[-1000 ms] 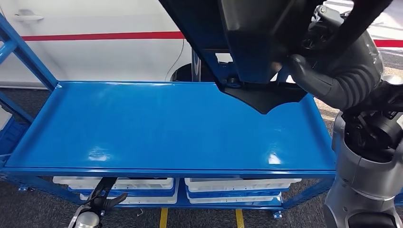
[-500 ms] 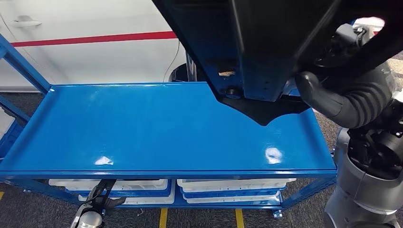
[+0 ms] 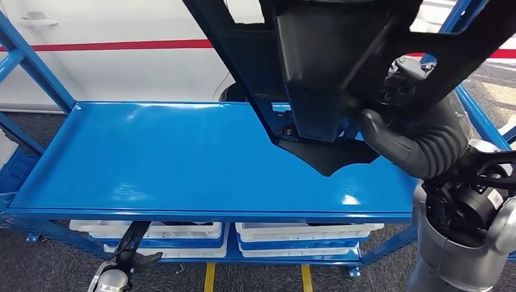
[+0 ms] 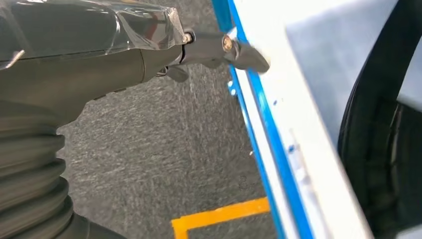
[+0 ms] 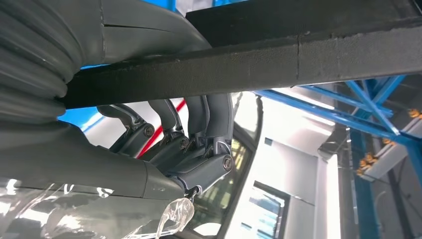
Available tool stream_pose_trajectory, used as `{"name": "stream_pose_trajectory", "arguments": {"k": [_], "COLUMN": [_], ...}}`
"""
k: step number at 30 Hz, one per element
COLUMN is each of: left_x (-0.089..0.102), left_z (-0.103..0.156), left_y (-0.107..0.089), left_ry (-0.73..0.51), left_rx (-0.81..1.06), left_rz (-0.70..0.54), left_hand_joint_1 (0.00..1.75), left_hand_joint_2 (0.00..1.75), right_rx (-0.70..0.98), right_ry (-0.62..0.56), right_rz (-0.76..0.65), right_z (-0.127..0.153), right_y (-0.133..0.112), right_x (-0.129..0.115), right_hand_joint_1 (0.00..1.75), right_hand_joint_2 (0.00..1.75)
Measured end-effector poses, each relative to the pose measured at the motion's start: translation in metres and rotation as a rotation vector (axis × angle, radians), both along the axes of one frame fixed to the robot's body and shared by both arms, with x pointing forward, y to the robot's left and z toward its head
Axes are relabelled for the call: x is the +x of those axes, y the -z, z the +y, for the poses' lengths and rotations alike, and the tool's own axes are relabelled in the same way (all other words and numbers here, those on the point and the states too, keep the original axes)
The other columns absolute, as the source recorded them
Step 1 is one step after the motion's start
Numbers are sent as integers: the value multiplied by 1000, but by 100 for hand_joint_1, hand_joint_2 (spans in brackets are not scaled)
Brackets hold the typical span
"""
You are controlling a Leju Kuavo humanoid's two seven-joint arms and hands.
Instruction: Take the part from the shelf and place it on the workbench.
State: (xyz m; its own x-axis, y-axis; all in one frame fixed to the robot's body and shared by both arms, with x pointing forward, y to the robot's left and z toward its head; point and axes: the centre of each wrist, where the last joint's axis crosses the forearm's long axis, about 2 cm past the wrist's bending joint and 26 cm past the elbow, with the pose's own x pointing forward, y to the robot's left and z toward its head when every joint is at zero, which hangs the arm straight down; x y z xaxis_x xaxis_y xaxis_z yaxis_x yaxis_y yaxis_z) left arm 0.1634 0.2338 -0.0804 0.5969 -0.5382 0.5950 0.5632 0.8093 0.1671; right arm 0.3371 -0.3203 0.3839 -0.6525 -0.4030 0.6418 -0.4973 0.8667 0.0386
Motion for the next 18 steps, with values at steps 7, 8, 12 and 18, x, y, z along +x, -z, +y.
{"name": "stream_pose_trajectory", "arguments": {"k": [7,8,12,18], "left_x": [-2,-2,-4,-4], "left_z": [0,0,0,0], "left_y": [1,1,1,2], "left_ry": [0,0,1,0], "left_rx": [-2,-2,-3,0], "left_rz": [5,6,11,15], "left_hand_joint_1": [0,0,0,0], "left_hand_joint_2": [175,175,175,175], "right_rx": [-5,-4,1,2], "right_ry": [28,29,28,41], "right_rz": [8,10,14,19], "right_z": [1,1,2,4], "right_y": [2,3,4,5], "right_x": [0,0,0,-1], "right_hand_joint_1": [175,175,175,175], "right_hand_joint_2": [175,175,175,175]}}
